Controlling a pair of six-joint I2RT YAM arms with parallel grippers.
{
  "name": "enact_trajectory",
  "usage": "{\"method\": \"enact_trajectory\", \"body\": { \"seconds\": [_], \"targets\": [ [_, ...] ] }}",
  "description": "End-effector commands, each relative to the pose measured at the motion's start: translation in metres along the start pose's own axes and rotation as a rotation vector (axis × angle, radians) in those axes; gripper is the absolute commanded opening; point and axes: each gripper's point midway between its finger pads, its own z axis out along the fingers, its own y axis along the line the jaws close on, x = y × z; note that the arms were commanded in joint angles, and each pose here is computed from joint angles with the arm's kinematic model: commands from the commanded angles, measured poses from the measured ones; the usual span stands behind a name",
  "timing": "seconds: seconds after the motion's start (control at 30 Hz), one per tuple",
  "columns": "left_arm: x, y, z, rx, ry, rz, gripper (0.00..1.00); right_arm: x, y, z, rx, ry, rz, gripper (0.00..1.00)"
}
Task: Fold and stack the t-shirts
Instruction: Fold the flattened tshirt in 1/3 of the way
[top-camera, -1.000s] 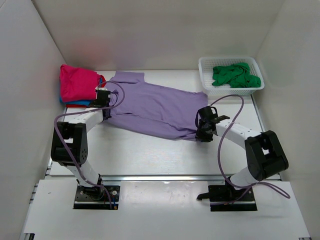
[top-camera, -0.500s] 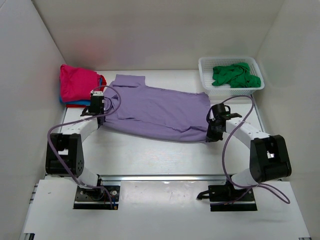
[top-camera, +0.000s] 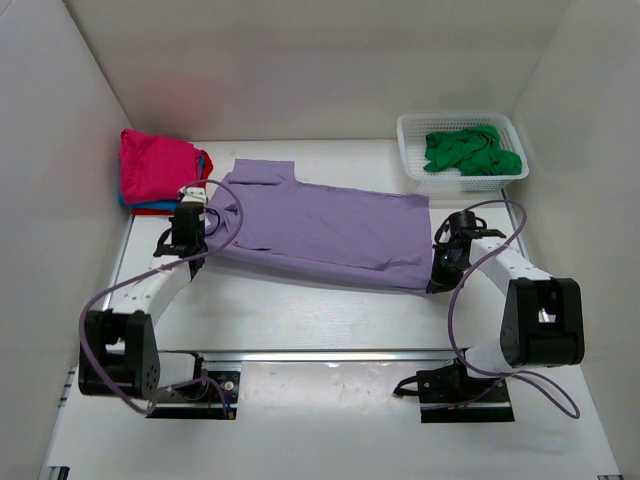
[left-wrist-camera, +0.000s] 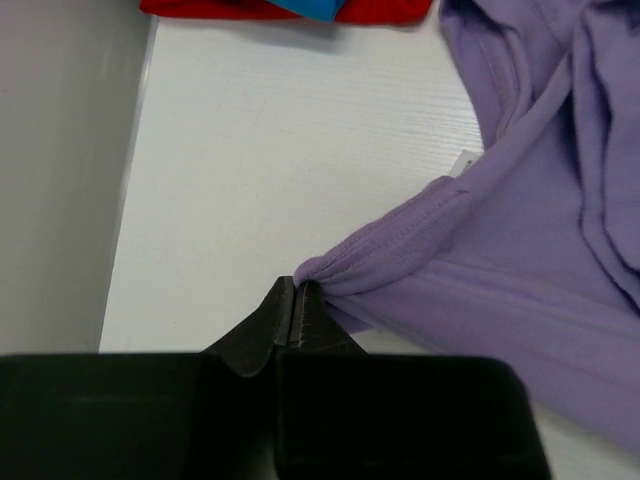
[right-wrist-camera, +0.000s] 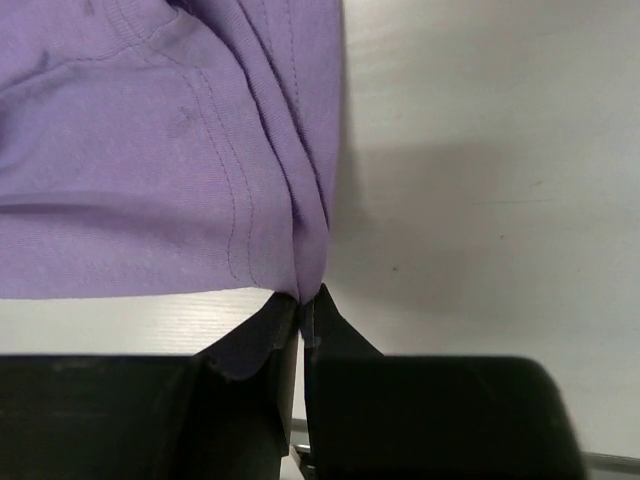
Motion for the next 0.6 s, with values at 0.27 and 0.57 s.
{"method": "enact_trajectory", "body": {
  "seconds": [0.27,0.57],
  "targets": [
    [-0.005,-0.013,-0.065,0.123,-0.120,0.079,0.15,0.035,0.000,-0.006,-0.004,0.087,-0.056,0.00],
    [0.001,0.026,-0.068,-0.046,-0.087,-0.037,0.46,0.030,0.005,-0.021,0.003,0.086,-0.059,0.00]
  ]
}}
